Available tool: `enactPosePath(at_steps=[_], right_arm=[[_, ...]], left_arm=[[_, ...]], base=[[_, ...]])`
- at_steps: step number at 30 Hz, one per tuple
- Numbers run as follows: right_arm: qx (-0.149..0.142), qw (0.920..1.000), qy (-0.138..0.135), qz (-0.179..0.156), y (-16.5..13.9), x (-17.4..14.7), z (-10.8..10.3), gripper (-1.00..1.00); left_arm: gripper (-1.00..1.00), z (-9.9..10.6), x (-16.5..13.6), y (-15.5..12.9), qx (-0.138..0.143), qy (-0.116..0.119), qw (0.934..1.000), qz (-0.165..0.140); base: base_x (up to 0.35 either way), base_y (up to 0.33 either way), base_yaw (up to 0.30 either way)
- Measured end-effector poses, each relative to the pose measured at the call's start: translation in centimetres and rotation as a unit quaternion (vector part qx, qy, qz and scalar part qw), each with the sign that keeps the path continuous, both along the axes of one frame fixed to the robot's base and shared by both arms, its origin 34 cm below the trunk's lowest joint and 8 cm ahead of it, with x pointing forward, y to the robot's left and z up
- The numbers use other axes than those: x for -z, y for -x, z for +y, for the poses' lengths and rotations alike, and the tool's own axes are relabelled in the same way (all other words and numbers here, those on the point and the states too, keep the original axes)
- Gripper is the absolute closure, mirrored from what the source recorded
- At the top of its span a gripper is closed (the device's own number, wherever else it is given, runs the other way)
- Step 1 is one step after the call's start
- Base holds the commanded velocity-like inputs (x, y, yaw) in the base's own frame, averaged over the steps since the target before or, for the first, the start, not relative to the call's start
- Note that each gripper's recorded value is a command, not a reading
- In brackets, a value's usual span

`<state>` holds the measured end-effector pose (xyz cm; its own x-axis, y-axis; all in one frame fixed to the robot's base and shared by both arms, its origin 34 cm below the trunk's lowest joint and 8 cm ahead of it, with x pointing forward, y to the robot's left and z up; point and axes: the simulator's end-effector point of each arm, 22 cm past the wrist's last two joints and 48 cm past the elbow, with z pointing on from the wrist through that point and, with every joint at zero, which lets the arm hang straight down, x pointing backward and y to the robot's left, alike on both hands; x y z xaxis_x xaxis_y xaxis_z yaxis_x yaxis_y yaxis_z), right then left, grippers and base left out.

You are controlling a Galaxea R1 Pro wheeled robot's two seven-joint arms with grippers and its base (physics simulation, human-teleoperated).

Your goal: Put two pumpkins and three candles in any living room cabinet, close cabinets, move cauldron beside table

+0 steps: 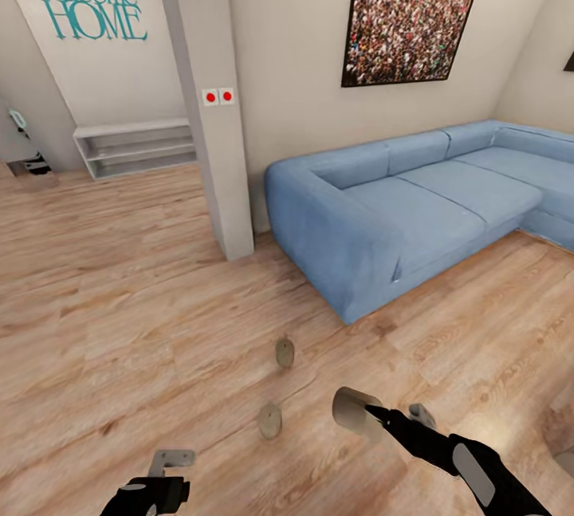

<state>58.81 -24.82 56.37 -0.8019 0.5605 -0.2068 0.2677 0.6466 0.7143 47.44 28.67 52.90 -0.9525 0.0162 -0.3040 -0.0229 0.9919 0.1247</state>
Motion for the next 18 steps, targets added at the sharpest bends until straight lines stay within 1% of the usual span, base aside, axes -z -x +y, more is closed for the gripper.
enactPosePath(at_steps=[3,6,7,9,18], right_arm=[[-0.001,1.0000,-0.001,-0.003,-0.1,-0.1,0.1,1.00],[-0.001,1.0000,0.002,-0.009,-0.4,-0.2,0.4,1.00],[-0.001,0.9999,0.003,-0.010,-0.4,-0.2,0.4,1.00],[-0.003,0.9999,0.008,-0.008,-0.3,0.0,0.4,1.00],[0.006,1.0000,0.005,-0.006,-0.3,0.1,0.2,1.00]], left_arm=[[-1.00,-0.2,-0.2,-0.2,-0.001,0.001,1.0000,0.000],[-1.00,-2.2,-0.2,-0.2,-0.001,0.015,0.9999,0.000],[-1.00,-2.4,-0.1,-0.2,0.000,0.016,0.9999,0.001],[-1.00,-2.5,0.0,0.0,0.000,0.016,0.9999,0.003],[-1.00,-2.7,0.2,0.2,0.000,0.016,0.9999,0.003]], base=[[0.325,0.000,0.000],[0.326,0.000,0.000],[0.325,0.000,0.000],[0.325,0.000,0.000],[0.325,0.000,0.000]])
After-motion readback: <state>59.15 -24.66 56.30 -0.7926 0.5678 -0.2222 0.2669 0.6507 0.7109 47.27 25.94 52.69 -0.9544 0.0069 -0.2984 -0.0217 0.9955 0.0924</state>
